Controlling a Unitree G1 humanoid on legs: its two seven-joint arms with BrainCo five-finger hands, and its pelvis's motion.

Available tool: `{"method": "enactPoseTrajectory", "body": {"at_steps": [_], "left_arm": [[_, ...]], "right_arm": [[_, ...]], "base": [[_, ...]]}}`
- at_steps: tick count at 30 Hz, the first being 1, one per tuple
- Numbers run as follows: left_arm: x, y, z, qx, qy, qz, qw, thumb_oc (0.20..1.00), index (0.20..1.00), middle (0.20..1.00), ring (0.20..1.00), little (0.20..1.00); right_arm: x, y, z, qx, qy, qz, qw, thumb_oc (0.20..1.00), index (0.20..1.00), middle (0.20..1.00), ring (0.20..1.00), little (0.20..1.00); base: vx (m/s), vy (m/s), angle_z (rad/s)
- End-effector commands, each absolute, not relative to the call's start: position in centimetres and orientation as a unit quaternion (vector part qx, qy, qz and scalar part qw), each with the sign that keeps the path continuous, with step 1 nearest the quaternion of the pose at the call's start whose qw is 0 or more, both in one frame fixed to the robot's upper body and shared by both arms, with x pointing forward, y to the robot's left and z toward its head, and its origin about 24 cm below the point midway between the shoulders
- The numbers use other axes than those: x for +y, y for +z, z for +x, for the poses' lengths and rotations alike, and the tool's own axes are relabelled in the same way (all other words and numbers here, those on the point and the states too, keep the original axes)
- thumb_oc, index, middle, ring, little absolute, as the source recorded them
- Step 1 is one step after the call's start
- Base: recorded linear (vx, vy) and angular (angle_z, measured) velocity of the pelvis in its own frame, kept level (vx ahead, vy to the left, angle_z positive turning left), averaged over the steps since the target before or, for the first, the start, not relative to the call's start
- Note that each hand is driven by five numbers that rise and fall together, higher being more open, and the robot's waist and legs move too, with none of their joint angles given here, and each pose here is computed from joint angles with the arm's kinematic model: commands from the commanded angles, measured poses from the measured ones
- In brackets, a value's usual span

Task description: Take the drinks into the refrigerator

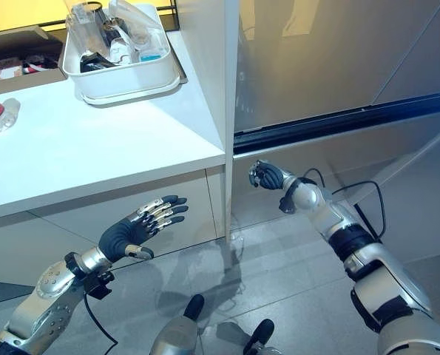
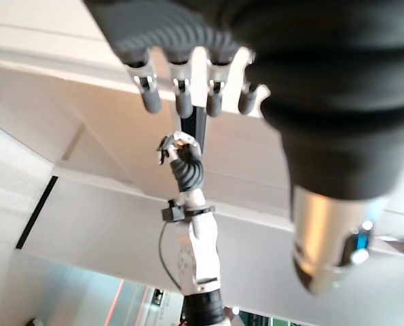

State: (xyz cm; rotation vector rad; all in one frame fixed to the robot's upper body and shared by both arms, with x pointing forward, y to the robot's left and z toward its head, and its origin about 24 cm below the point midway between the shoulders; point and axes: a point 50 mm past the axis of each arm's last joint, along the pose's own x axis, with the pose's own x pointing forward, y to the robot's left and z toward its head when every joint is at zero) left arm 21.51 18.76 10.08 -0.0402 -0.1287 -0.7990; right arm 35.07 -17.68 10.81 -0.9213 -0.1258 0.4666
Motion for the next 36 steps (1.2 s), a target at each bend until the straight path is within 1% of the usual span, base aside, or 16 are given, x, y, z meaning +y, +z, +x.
{"method": "enactPoseTrajectory", "body": {"at_steps": [1,4,5,6,7,13,15,16,22,23,28,29,31,32,35,36], "left_arm": [[18.7,11.1,21.0,-0.102,-0.391,-0.012,0.915,1.000,1.000,1.000,1.000,1.000],[19.5,10.7,20.8,-0.100,-0.368,-0.007,0.924,1.000,1.000,1.000,1.000,1.000],[19.6,10.6,20.8,-0.100,-0.364,-0.004,0.926,1.000,1.000,1.000,1.000,1.000],[19.8,10.6,20.7,-0.102,-0.355,-0.003,0.929,1.000,1.000,1.000,1.000,1.000],[20.1,10.4,20.6,-0.100,-0.346,-0.004,0.933,1.000,1.000,1.000,1.000,1.000],[21.5,8.5,20.2,-0.069,-0.303,-0.004,0.950,1.000,1.000,1.000,1.000,1.000],[22.6,6.5,19.9,-0.031,-0.272,0.004,0.962,1.000,1.000,1.000,1.000,1.000],[24.1,3.4,19.4,0.027,-0.220,0.022,0.975,1.000,1.000,1.000,1.000,1.000],[26.1,-2.7,17.6,0.148,-0.145,0.098,0.973,1.000,1.000,1.000,1.000,1.000],[26.5,-5.5,16.6,0.209,-0.113,0.132,0.962,1.000,1.000,1.000,1.000,1.000],[26.8,-10.2,14.1,0.327,-0.053,0.146,0.932,1.000,1.000,1.000,1.000,1.000],[27.0,-12.6,11.7,0.414,-0.019,0.146,0.898,1.000,1.000,1.000,1.000,1.000],[26.8,-13.1,11.3,0.431,-0.016,0.156,0.889,1.000,1.000,1.000,1.000,1.000],[26.9,-14.7,8.7,0.504,0.016,0.167,0.847,1.000,1.000,1.000,1.000,1.000],[26.5,-15.1,8.4,0.522,0.030,0.157,0.838,1.000,1.000,1.000,1.000,1.000],[26.0,-15.4,8.2,0.529,0.052,0.112,0.840,1.000,1.000,1.000,1.000,1.000]], "right_arm": [[-20.1,11.0,33.5,-0.082,0.188,-0.405,0.891,0.200,0.200,0.200,0.200,0.200],[-22.5,8.1,30.7,-0.046,0.157,-0.364,0.917,0.200,0.200,0.200,0.200,0.200],[-22.8,7.5,30.2,-0.039,0.150,-0.356,0.922,0.329,0.329,0.329,0.329,0.329],[-23.5,6.5,29.6,-0.026,0.132,-0.338,0.932,0.592,0.592,0.592,0.592,0.592],[-24.5,4.8,28.3,0.004,0.110,-0.320,0.941,1.000,1.000,1.000,1.000,1.000],[-25.2,-0.1,25.1,0.095,0.100,-0.280,0.950,1.000,1.000,1.000,1.000,1.000],[-25.1,-1.8,24.0,0.131,0.108,-0.267,0.949,1.000,1.000,1.000,1.000,1.000],[-25.2,-3.8,22.6,0.176,0.114,-0.259,0.943,1.000,1.000,1.000,1.000,1.000],[-25.8,-6.6,20.2,0.251,0.130,-0.278,0.918,1.000,1.000,1.000,1.000,1.000],[-26.1,-8.2,18.8,0.293,0.121,-0.269,0.909,1.000,1.000,1.000,1.000,1.000],[-26.1,-10.7,16.5,0.360,0.097,-0.237,0.897,1.000,1.000,1.000,1.000,1.000],[-26.0,-11.8,15.3,0.395,0.078,-0.216,0.890,1.000,1.000,1.000,1.000,1.000],[-26.0,-12.0,15.1,0.403,0.073,-0.214,0.887,1.000,1.000,1.000,1.000,1.000],[-25.4,-13.1,13.9,0.433,0.058,-0.189,0.880,1.000,1.000,1.000,1.000,1.000],[-25.2,-13.7,13.1,0.455,0.044,-0.175,0.872,1.000,1.000,1.000,1.000,1.000],[-24.9,-14.0,12.8,0.463,0.038,-0.163,0.870,1.000,1.000,1.000,1.000,1.000]], "base": [[0.00,0.000,0.00],[0.00,0.051,-0.04],[0.01,0.030,-0.10],[0.00,0.071,-0.23],[0.00,0.081,-0.34],[0.00,0.049,-0.53],[0.00,0.039,-0.64],[0.00,0.029,-0.60],[0.02,0.033,-0.44],[0.02,0.023,-0.22],[0.01,0.018,-0.13],[0.02,0.025,-0.07],[0.03,0.025,-0.07],[0.04,0.023,-0.19],[0.02,0.011,-0.15],[0.01,0.009,-0.05]]}}
